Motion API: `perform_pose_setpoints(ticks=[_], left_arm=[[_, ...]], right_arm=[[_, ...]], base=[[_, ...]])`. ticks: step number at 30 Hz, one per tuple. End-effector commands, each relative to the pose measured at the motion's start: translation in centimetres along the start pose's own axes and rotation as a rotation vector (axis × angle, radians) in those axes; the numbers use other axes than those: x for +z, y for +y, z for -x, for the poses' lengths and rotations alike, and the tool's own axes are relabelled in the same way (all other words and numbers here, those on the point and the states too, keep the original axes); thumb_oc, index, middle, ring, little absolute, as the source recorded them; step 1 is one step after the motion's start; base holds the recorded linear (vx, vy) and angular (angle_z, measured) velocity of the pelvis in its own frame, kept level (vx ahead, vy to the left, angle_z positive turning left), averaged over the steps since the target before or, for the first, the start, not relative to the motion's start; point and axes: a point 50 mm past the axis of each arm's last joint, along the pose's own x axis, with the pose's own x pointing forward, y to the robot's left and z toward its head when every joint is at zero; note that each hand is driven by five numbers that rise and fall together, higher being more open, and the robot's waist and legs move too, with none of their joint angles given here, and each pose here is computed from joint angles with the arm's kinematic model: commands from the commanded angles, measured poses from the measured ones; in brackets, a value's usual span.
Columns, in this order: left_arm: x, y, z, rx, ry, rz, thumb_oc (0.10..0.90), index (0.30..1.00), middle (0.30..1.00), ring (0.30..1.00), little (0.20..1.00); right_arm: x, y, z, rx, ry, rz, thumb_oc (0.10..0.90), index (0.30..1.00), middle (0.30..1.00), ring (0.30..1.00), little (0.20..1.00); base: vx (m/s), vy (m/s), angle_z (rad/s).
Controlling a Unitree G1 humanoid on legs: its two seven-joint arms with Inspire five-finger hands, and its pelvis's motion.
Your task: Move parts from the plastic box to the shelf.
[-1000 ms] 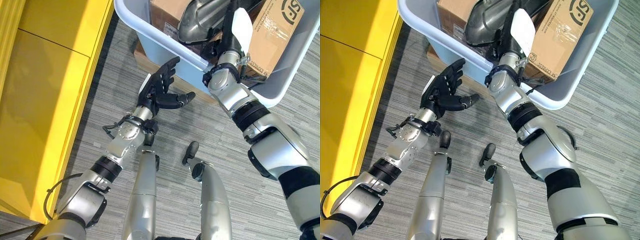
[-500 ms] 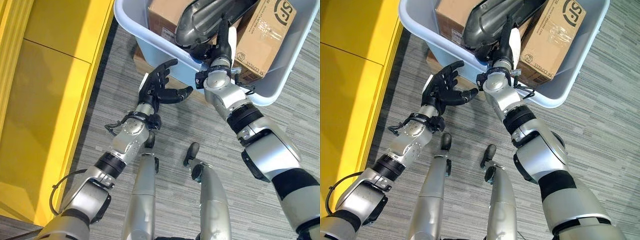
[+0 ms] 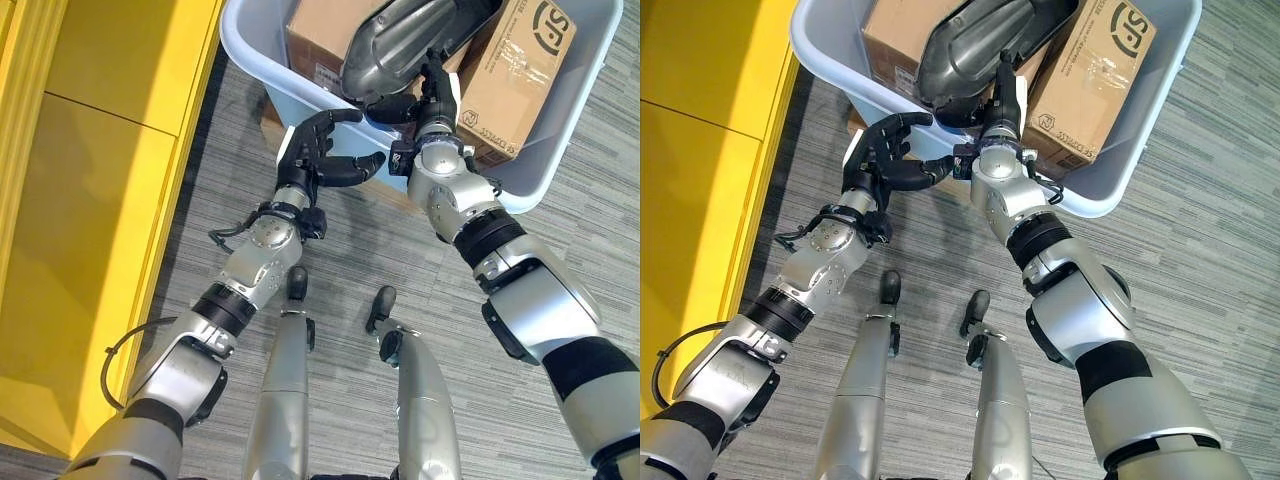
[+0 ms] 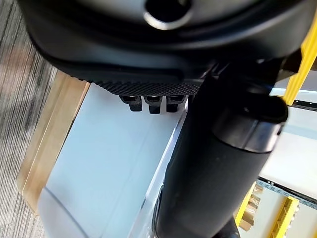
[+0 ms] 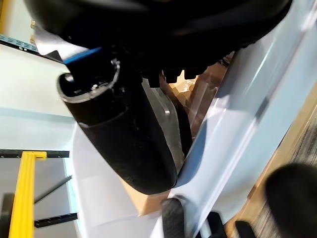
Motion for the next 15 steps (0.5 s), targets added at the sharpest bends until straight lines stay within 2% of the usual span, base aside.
perform_pose_setpoints(ticks=[1, 4, 8, 10, 15], left_arm=[[11.4, -9.0, -0.9, -0.291, -0.421, 0.077, 0.9, 1.0, 1.0, 1.0, 1.0], [11.6, -9.3, -1.0, -0.285, -0.425, 0.079, 0.9, 1.0, 1.0, 1.0, 1.0], [11.8, -9.6, -1.1, -0.272, -0.428, 0.083, 0.9, 1.0, 1.0, 1.0, 1.0], [11.8, -9.7, -1.2, -0.272, -0.431, 0.086, 0.9, 1.0, 1.0, 1.0, 1.0], [11.7, -9.9, -1.2, -0.271, -0.433, 0.083, 0.9, 1.0, 1.0, 1.0, 1.0]], right_arm=[[1.6, 3.4, 0.9, 0.108, -0.006, -0.19, 0.9, 1.0, 1.0, 1.0, 1.0], [0.9, 3.6, 1.1, 0.11, 0.05, -0.296, 0.9, 1.0, 1.0, 1.0, 1.0], [-0.3, 4.7, 1.6, 0.21, 0.169, -0.565, 0.9, 1.0, 1.0, 1.0, 1.0], [-0.6, 5.5, 2.0, 0.287, 0.206, -0.652, 0.9, 1.0, 1.0, 1.0, 1.0], [-1.8, 7.1, 3.5, 0.349, 0.284, -0.863, 0.9, 1.0, 1.0, 1.0, 1.0]], base=[[0.0, 0.0, 0.0], [0.0, 0.0, 0.0], [0.0, 0.017, 0.0], [0.0, 0.016, 0.0], [0.0, 0.0, 0.0]])
